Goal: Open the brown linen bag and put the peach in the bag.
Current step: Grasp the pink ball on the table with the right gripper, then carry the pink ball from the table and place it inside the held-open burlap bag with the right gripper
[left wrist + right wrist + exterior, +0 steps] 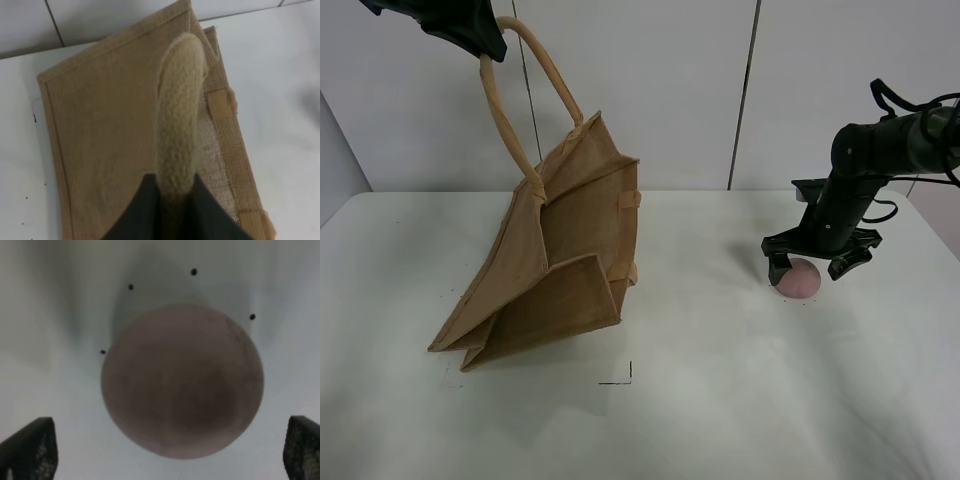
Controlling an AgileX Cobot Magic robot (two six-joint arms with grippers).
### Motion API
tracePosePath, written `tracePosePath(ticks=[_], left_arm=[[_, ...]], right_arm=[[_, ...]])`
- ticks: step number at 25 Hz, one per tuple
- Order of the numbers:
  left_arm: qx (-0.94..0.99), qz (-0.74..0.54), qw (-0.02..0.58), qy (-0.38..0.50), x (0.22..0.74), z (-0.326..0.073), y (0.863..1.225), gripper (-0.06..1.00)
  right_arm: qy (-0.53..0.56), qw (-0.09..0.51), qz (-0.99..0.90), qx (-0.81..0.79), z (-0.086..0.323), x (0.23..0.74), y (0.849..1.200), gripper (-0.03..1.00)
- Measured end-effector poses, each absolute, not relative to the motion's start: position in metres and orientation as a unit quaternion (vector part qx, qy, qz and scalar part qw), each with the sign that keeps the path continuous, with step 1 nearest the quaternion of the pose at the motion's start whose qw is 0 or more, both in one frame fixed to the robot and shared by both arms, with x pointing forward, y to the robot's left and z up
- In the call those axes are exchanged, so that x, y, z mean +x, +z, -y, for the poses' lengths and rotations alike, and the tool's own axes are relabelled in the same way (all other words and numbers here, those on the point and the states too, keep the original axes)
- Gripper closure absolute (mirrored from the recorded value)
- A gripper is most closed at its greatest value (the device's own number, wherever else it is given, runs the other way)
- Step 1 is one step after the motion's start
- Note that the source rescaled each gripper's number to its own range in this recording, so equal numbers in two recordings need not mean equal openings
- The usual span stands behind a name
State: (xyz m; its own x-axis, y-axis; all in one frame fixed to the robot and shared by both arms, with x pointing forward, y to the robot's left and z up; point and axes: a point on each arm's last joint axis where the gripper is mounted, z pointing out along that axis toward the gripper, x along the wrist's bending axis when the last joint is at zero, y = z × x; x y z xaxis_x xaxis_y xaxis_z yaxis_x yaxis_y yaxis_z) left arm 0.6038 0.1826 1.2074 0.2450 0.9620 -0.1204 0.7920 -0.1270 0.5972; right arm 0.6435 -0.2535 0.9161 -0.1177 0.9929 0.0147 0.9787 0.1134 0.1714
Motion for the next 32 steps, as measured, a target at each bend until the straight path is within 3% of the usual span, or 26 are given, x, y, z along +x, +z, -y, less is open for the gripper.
tracePosePath(ticks=[6,12,15,17,20,22,27,32], left_arm=[[0.736,-0.596,0.285,0.149,0.604,-0.183,1.207,0.94],[0.736,-0.596,0.285,0.149,0.604,-0.183,1.207,0.94],[0.736,-0.596,0.285,0.149,0.604,-0.183,1.207,0.94],[0.736,-0.596,0.285,0.149,0.604,-0.183,1.207,0.94],[0.736,-0.596,0.285,0.149,0.604,-0.183,1.207,0.94],[0.736,-0.596,0.285,0.149,0.604,-0.183,1.207,0.94],[0.736,-0.596,0.285,0.149,0.604,-0.183,1.207,0.94],[0.738,-0.593,0.288,0.144,0.603,-0.181,1.207,0.94]], right_arm=[[0.085,0.072,-0.74,0.664,0.254,0.65,0.914,-0.03],[0.071,0.054,-0.733,0.674,0.256,0.652,0.89,-0.01],[0.081,0.062,-0.73,0.676,0.256,0.655,0.889,0.17],[0.084,0.065,-0.728,0.677,0.256,0.655,0.89,0.38],[0.085,0.065,-0.725,0.68,0.256,0.655,0.892,0.83],[0.089,0.069,-0.725,0.68,0.256,0.656,0.895,0.96],[0.115,0.093,-0.732,0.665,0.256,0.656,0.929,0.97],[0.209,0.115,-0.748,0.62,0.246,0.651,1.012,0.97]])
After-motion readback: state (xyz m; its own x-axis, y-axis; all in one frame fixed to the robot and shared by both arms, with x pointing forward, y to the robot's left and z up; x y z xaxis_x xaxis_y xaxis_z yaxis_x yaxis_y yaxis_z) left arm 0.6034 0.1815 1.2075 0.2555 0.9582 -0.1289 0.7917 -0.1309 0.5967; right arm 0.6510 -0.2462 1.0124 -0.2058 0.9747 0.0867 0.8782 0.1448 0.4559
